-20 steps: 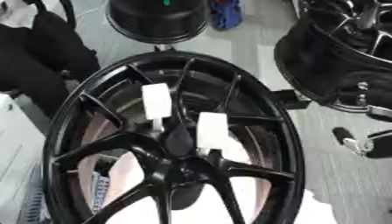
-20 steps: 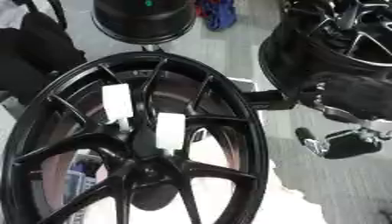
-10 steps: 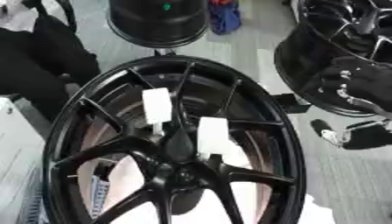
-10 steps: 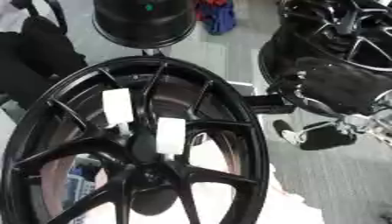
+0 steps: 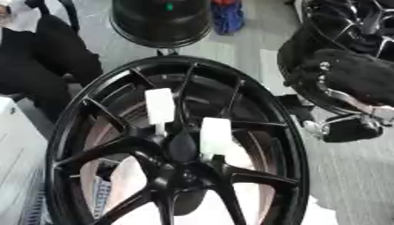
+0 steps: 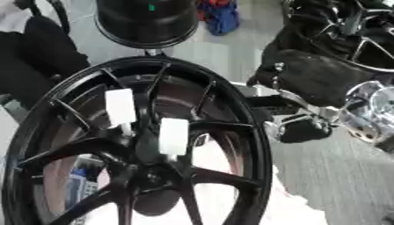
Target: Pull the pin out of the wheel hub.
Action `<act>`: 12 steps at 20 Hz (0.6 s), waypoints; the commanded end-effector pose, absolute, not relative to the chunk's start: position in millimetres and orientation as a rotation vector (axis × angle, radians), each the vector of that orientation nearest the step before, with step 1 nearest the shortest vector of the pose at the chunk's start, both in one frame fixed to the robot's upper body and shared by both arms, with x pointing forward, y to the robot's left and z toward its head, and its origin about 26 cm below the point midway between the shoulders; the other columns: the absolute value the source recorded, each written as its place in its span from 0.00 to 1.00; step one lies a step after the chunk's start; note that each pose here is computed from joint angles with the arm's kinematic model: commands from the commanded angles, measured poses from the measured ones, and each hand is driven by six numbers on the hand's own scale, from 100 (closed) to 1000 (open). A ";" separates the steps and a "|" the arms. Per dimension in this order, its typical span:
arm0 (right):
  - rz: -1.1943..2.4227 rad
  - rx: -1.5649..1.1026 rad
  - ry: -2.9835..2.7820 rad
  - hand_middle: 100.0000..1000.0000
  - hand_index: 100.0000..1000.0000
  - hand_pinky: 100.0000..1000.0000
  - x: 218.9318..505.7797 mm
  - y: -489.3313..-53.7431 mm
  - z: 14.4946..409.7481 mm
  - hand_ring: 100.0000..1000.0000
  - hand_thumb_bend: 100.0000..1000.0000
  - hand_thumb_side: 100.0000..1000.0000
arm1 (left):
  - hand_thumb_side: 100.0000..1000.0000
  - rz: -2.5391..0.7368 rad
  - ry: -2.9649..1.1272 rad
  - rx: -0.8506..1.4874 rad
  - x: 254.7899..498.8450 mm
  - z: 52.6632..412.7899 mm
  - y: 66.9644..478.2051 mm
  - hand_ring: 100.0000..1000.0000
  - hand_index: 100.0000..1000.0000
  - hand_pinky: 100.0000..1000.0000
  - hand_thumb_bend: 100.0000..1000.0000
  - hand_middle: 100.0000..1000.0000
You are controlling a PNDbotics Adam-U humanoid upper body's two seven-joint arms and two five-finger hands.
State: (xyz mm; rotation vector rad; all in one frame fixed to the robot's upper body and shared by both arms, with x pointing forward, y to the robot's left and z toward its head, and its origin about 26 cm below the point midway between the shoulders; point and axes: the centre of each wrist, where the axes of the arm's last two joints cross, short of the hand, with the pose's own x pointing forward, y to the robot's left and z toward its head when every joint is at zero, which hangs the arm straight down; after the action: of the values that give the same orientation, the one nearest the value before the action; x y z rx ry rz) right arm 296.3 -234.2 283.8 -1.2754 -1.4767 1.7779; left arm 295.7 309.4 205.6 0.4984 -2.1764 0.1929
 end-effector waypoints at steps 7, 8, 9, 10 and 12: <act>1.664 -1.314 -1.555 0.78 0.84 1.00 294.5 -210.3 308.5 0.85 0.00 0.27 | 0.25 0.194 -2.180 0.543 291.2 211.7 315.6 0.45 0.63 0.56 0.15 0.45; 1.651 -1.314 -1.561 0.78 0.84 1.00 294.3 -207.8 310.6 0.85 0.00 0.25 | 0.25 0.197 -2.176 0.548 290.8 211.2 316.5 0.45 0.63 0.56 0.15 0.45; 1.636 -1.306 -1.566 0.78 0.84 1.00 294.2 -205.3 312.5 0.85 0.00 0.24 | 0.25 0.201 -2.168 0.554 290.3 210.4 317.6 0.45 0.63 0.56 0.15 0.45; 1.621 -1.295 -1.571 0.77 0.84 1.00 294.0 -202.9 314.1 0.84 0.00 0.21 | 0.25 0.205 -2.160 0.561 289.7 209.5 318.7 0.45 0.63 0.56 0.15 0.45; 1.589 -1.262 -1.590 0.76 0.83 0.97 293.7 -196.6 316.5 0.83 0.00 0.14 | 0.26 0.218 -2.142 0.572 288.4 207.2 321.0 0.45 0.63 0.56 0.15 0.45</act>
State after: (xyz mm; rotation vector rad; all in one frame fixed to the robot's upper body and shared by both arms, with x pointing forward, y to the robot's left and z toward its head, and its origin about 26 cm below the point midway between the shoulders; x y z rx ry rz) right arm 295.9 -196.4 306.6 -1.2455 -1.5713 1.6229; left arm 291.6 316.6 197.9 0.5411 -2.1198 0.2281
